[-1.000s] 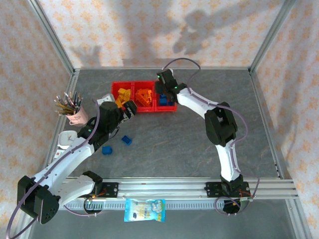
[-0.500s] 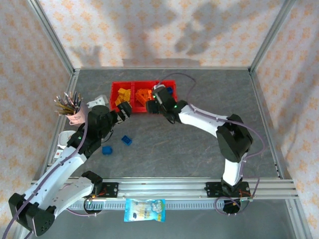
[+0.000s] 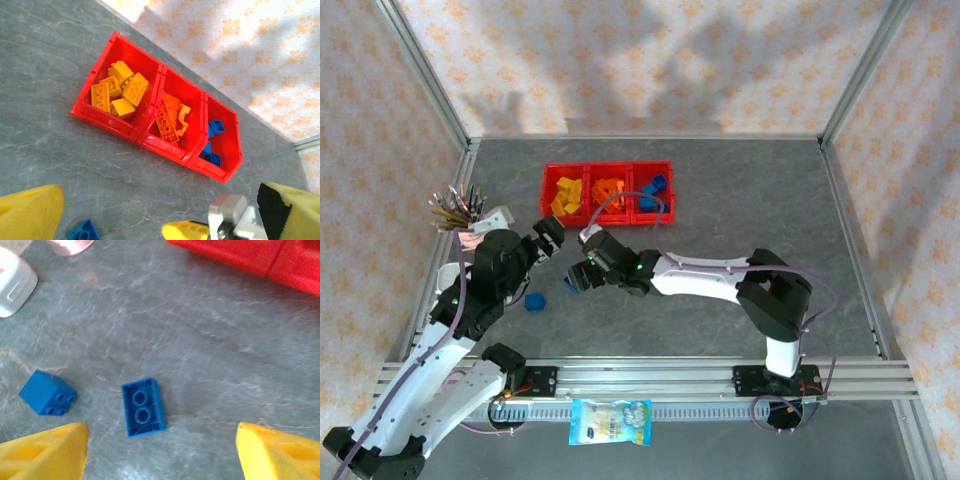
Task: Sort the legos into containers by color
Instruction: Pick up the lego from the middle-left of the table.
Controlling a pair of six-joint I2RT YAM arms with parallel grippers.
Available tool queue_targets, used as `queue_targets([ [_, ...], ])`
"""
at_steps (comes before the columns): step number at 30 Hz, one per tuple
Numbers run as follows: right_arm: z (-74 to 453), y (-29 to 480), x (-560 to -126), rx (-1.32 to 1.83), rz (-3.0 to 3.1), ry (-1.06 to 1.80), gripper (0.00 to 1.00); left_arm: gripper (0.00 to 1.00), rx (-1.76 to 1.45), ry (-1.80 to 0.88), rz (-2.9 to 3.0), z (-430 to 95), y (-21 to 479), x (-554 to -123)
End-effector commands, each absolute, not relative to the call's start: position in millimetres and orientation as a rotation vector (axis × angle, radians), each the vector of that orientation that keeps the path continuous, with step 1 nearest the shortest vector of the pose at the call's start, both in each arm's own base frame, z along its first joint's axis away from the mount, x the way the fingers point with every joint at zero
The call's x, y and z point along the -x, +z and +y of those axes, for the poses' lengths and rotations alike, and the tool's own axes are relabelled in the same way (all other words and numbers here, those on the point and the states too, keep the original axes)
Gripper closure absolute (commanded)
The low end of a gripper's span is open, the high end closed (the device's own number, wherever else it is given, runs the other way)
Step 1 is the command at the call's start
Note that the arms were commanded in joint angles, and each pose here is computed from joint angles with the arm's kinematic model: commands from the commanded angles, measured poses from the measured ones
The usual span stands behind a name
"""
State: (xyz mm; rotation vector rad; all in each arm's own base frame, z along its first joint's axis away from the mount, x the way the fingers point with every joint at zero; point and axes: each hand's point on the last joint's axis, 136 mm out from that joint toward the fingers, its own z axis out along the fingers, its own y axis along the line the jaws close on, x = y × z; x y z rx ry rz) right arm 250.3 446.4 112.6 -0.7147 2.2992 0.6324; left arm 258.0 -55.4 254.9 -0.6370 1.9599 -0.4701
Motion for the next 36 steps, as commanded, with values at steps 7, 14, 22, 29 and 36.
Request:
queue_targets([
  [7, 480.0, 66.9, -243.6, 0.833, 2.318, 0.527, 0.23, 0.0, 0.721, -0.401, 1.955, -34.8, 246.5, -242.5],
  [14, 483.2, 46.4, -259.3, 0.839, 2.317, 0.398, 0.3, 0.01, 0.734, -0.401, 1.953, -33.9, 240.6, -242.3],
  [22, 487.7, 32.1, -268.2, 0.849, 2.315, 0.337, 0.43, 0.0, 0.74, -0.396, 1.948, -32.8, 239.7, -242.6],
  [29, 485.1, 35.5, -271.4, 0.826, 2.32, 0.352, 0.63, 0.0, 0.736, -0.4, 1.946, -33.2, 241.6, -242.6],
  [36, 461.8, 73.9, -281.7, 0.71, 2.312, 0.422, 0.72, 0.0, 0.708, -0.424, 1.95, -39.7, 244.5, -247.6],
])
